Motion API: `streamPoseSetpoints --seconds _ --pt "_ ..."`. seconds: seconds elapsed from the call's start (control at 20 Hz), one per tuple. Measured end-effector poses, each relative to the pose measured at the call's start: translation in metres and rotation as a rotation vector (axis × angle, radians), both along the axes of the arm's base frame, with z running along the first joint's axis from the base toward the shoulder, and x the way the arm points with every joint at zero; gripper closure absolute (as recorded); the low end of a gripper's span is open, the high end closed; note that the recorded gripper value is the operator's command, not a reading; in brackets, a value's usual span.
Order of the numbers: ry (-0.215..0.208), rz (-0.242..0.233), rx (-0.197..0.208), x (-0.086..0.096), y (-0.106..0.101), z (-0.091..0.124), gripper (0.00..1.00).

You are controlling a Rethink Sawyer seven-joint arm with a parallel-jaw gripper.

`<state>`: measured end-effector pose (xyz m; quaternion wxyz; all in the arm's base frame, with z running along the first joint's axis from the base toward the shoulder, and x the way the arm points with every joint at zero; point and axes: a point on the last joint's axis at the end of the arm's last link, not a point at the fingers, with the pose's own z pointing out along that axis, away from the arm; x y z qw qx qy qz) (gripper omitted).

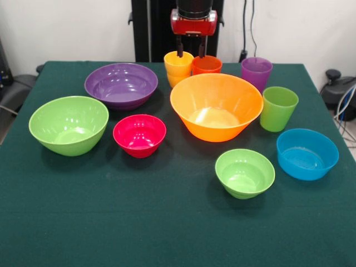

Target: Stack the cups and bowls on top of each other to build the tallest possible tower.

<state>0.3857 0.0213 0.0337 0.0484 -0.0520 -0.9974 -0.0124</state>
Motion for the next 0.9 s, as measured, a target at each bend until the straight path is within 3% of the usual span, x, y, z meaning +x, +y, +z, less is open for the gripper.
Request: streamPoseSetpoints --seconds 0.5,0.9 --pt "-0.017 -0.004 0.028 -0.006 0.007 -0.016 0.00" --pt "0.000 -0.007 0.040 -0.014 0.011 -0.025 0.00"
